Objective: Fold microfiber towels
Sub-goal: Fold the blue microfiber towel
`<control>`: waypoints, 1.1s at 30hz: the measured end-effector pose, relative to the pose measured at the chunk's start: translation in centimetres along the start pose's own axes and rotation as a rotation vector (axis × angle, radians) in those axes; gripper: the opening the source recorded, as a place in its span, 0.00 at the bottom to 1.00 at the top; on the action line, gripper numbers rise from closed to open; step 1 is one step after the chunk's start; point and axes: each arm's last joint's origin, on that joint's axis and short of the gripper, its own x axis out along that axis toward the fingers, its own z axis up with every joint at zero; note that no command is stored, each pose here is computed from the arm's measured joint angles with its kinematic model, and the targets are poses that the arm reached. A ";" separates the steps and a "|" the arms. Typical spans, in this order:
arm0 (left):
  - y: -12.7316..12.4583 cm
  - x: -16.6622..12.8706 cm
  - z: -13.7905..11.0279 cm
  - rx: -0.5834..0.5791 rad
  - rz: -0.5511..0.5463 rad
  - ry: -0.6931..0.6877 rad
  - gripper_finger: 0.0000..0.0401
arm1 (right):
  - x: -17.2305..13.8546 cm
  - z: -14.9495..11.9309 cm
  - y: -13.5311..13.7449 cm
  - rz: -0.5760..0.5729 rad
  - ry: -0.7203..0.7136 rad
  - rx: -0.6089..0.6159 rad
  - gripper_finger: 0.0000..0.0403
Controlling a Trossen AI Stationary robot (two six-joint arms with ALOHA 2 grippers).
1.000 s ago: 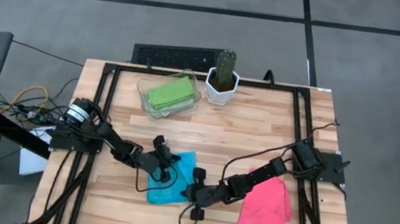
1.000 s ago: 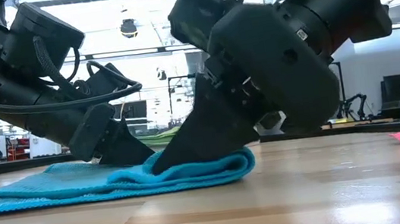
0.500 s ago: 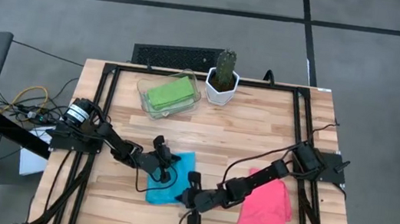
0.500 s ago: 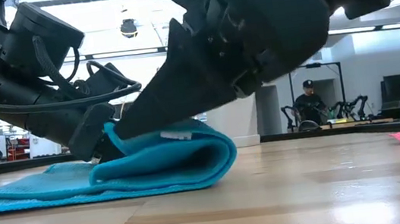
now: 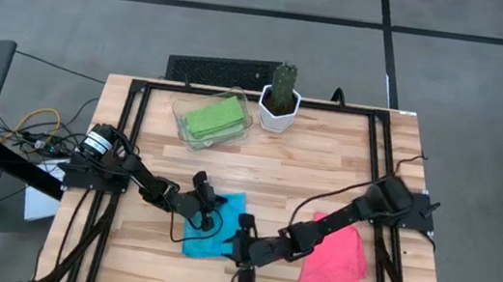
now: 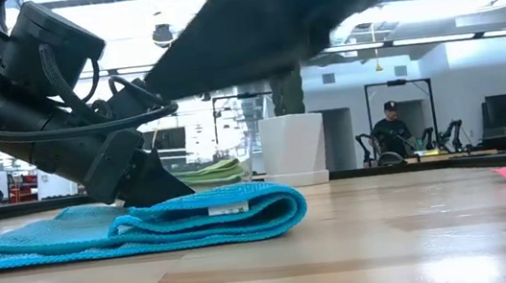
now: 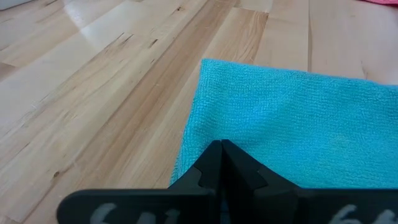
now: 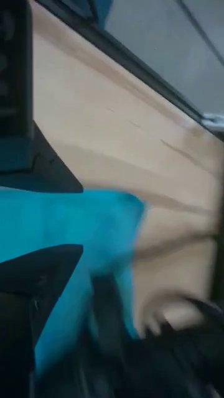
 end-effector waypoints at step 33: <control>0.0 0.0 0.0 0.008 -0.005 0.003 0.00 | -3.2 -6.8 -9.5 -0.308 -0.188 0.214 0.07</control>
